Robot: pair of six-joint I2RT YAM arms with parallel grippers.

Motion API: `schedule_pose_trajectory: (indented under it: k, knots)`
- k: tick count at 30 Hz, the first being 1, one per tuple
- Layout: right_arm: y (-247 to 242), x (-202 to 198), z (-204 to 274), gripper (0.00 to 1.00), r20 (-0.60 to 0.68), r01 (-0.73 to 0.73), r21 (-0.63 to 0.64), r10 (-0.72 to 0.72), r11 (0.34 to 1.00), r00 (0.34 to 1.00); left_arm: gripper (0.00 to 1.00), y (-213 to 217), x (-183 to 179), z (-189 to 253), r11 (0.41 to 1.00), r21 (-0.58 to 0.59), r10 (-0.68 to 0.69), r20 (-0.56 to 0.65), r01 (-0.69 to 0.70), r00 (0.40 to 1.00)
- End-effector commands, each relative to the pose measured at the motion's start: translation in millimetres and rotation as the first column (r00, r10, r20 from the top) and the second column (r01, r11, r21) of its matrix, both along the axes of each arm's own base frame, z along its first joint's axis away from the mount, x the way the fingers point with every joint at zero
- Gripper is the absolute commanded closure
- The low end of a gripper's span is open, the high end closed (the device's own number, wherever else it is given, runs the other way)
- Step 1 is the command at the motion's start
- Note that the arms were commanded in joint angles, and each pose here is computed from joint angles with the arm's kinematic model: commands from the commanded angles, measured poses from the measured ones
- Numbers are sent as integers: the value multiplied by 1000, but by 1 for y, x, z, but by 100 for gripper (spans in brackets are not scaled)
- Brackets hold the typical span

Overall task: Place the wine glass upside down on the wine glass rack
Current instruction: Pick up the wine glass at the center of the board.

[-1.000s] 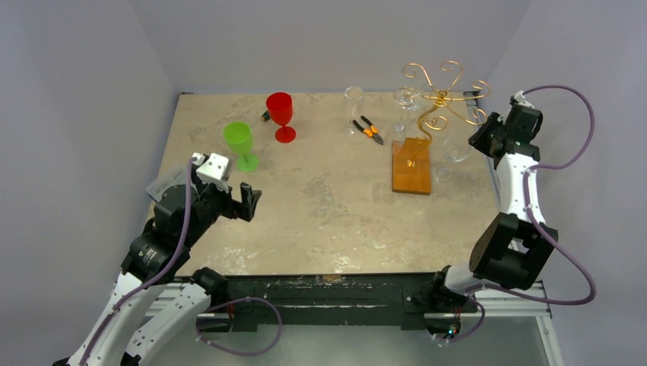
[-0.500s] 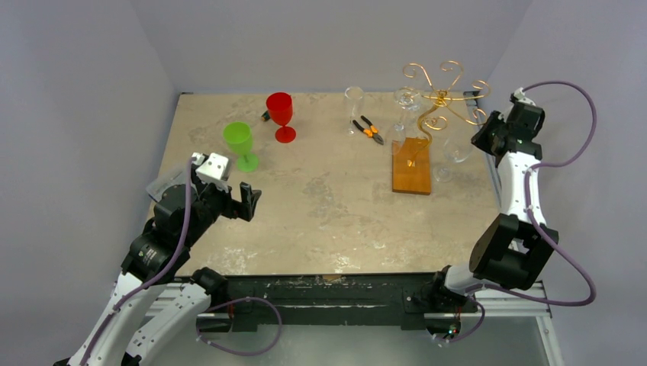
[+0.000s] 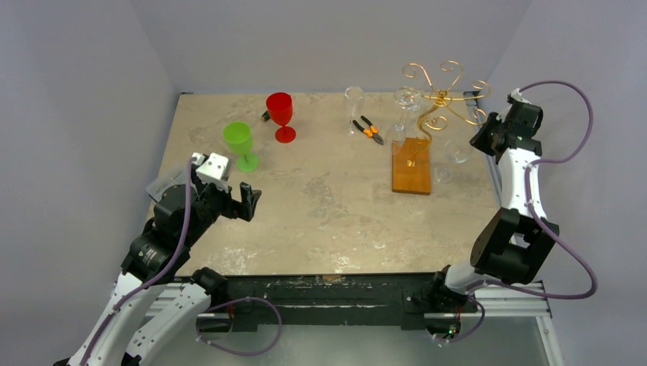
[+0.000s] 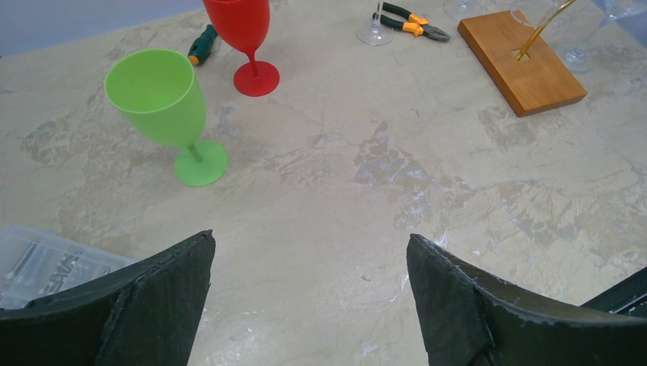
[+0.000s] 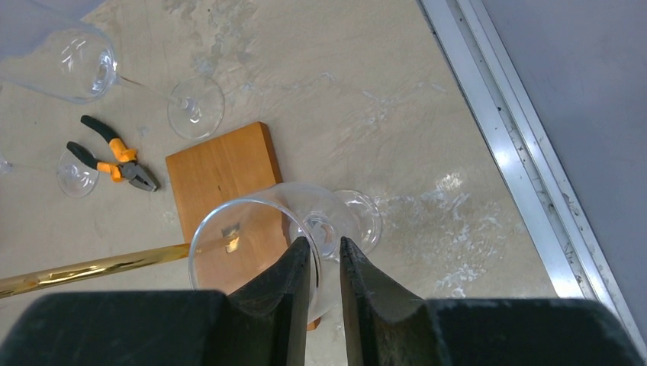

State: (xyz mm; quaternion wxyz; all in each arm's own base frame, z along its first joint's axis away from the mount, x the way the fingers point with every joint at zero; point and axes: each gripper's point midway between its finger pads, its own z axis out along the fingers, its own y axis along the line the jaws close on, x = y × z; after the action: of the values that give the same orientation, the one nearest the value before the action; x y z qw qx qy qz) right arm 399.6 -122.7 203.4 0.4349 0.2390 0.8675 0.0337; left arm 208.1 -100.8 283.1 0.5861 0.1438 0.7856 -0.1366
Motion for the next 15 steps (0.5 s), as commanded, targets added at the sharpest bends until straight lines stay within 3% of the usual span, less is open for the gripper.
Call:
schedule_pose_trajectory:
  k: [1,9,15]
  knots:
    - [-4,3,16,83,19,-13,-24,13,1000,1000,8,-3,4,7,1000,-29,-1,27,1,1000]
    - [-5,-2,29,95,38,-17,-59,19,998,999,8,-3,4,7,1000,-29,1,27,0,1000]
    - [-4,-10,37,99,40,-28,-89,31,996,999,8,-3,4,7,1000,-30,-1,28,2,1000]
